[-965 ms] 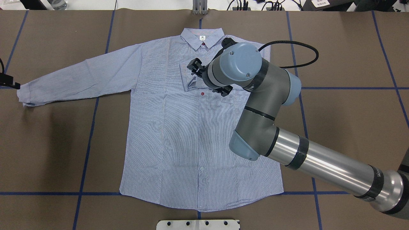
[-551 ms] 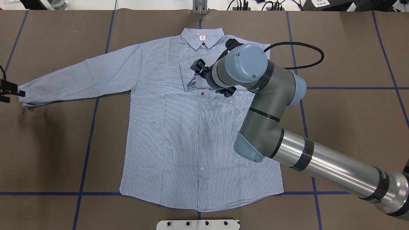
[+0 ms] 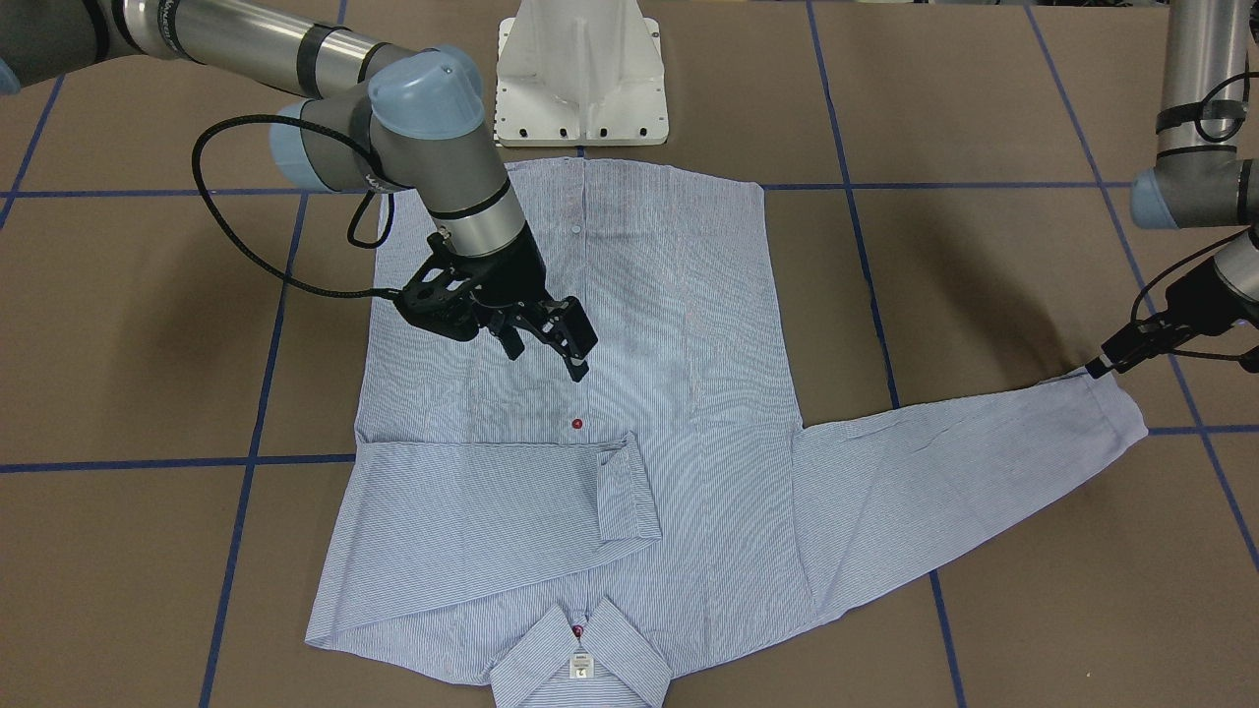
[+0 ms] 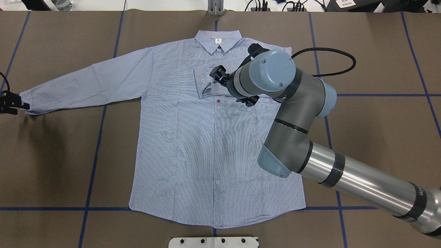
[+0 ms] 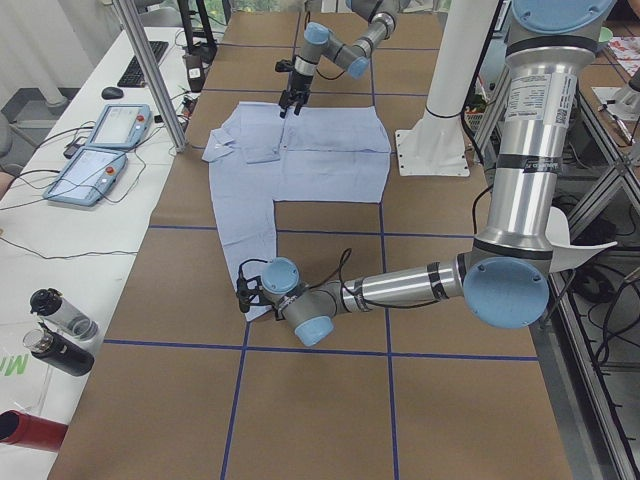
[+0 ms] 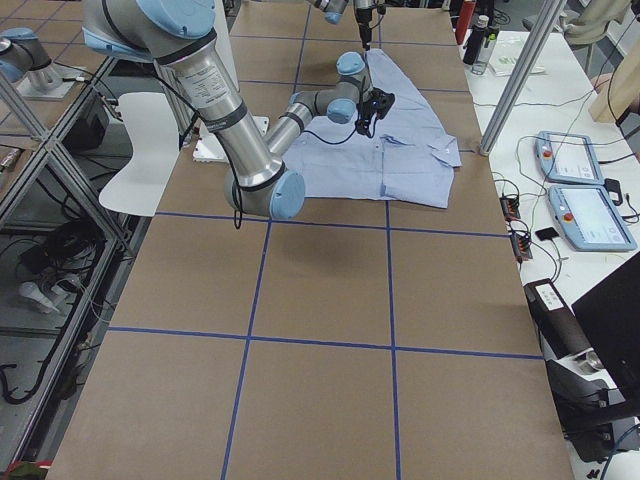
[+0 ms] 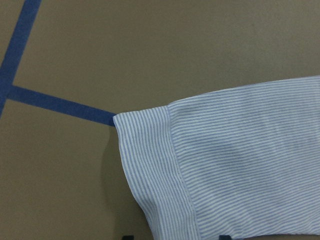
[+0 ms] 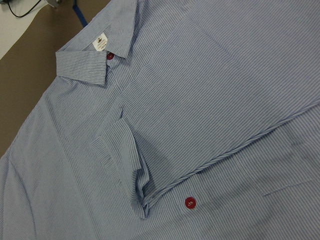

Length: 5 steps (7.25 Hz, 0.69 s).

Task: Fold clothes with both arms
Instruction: 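Release the sleeve with the right gripper while the left gripper grasps the other cuff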

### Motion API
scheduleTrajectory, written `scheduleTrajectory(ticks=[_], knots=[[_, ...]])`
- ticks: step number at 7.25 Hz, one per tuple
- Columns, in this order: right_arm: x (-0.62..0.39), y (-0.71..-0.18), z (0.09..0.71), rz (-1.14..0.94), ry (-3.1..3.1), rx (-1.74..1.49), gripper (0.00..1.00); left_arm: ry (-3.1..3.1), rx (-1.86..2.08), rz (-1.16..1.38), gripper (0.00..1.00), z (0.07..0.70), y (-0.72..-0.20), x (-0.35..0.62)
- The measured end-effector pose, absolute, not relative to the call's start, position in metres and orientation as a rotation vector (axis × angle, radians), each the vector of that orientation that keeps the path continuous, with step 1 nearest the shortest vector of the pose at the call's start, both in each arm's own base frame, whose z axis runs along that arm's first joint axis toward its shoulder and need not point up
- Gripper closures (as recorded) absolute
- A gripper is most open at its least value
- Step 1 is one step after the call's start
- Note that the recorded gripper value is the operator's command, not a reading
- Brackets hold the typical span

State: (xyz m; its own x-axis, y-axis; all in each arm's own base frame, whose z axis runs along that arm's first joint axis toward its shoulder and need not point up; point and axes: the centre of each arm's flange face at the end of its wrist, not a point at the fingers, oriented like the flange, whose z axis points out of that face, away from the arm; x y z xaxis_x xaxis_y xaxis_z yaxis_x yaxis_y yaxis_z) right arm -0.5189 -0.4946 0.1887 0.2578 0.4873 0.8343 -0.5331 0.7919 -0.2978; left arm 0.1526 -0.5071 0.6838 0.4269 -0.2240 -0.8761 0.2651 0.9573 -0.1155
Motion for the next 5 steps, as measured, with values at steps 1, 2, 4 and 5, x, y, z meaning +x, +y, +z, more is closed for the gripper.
scheduleTrajectory(ticks=[1, 2, 4, 5], knots=[[-0.5183, -0.4942, 0.1883, 0.692, -1.114, 0.048, 0.00, 1.087, 0.041, -0.304, 0.62, 0.6842, -0.5068, 0.1539], [-0.5175, -0.4941, 0.1882, 0.692, -1.115, 0.048, 0.00, 1.087, 0.039, -0.303, 0.63, 0.6843, -0.5065, 0.1550], [-0.5165, -0.4934, 0.1870, 0.692, -1.118, 0.050, 0.00, 1.087, 0.037, -0.300, 0.91, 0.6843, -0.5061, 0.1572], [-0.5166, -0.4933, 0.1872, 0.692, -1.118, 0.050, 0.00, 1.088, 0.036, -0.298, 1.00, 0.6835, -0.5065, 0.1586]])
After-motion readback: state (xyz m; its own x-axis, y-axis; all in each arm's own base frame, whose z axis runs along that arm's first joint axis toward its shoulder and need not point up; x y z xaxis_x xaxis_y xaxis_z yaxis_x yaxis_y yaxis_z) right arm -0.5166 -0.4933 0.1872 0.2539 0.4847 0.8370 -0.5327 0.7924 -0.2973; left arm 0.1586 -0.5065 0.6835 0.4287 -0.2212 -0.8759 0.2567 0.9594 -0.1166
